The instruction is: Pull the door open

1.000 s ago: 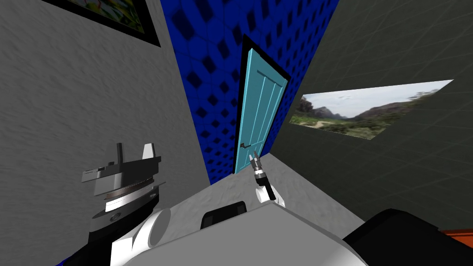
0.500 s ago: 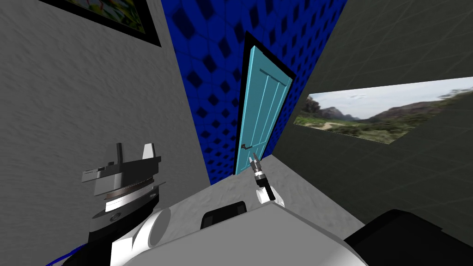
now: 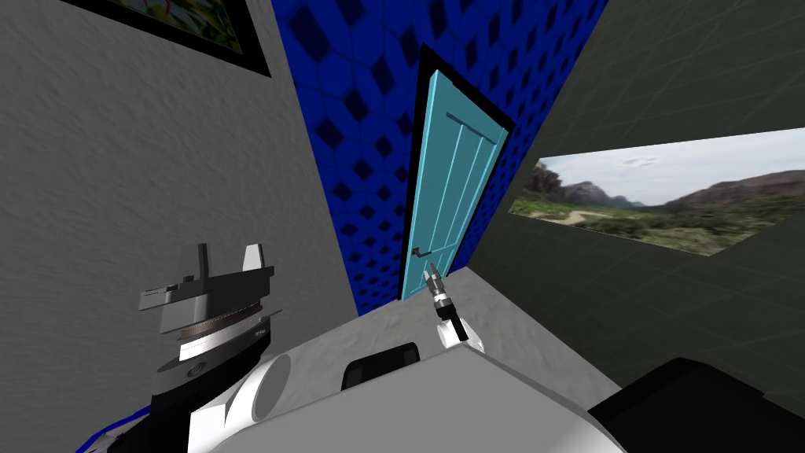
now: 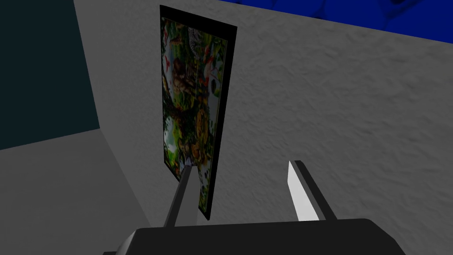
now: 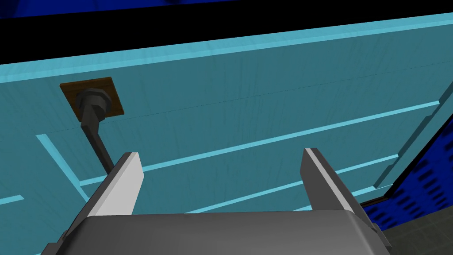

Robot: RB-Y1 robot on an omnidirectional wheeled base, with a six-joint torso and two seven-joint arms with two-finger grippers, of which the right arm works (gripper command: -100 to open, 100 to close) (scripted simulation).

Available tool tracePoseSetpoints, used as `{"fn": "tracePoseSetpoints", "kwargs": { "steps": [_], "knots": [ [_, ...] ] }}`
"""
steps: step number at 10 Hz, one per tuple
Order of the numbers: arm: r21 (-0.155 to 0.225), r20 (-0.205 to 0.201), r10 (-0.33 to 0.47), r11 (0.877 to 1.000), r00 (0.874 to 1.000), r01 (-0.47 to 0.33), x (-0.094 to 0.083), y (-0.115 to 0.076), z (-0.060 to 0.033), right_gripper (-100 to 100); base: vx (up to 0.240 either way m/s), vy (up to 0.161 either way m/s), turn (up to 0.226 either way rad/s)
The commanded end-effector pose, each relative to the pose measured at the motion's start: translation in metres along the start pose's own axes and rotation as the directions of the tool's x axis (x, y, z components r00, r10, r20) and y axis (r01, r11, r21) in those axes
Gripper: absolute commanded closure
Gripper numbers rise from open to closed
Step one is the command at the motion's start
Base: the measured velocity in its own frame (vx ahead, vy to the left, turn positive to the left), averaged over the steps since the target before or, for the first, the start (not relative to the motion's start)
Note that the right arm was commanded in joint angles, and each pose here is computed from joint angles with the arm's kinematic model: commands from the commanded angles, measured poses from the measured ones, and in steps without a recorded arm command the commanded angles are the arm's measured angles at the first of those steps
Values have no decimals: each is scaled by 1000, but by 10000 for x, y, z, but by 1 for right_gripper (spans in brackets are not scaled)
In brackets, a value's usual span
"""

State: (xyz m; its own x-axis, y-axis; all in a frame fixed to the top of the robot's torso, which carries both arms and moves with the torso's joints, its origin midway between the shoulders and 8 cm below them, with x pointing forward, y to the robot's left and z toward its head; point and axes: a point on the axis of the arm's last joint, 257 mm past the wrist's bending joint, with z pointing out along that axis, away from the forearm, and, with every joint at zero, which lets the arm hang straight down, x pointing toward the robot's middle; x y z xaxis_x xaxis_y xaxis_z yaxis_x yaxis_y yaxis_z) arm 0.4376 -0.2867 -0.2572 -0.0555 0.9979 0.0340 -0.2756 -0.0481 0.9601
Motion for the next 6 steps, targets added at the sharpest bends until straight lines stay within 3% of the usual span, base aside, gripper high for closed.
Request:
{"fn": "tracePoseSetpoints", "kwargs": {
  "steps": [1, 6],
  "knots": [
    [17, 1, 0, 1000, 1000, 0, -26, -90, -44, -100, 30, -43, 58],
    [80, 0, -5, 997, 1000, 5, -147, -401, -150, -100, 37, -61, 85]
  ]
}}
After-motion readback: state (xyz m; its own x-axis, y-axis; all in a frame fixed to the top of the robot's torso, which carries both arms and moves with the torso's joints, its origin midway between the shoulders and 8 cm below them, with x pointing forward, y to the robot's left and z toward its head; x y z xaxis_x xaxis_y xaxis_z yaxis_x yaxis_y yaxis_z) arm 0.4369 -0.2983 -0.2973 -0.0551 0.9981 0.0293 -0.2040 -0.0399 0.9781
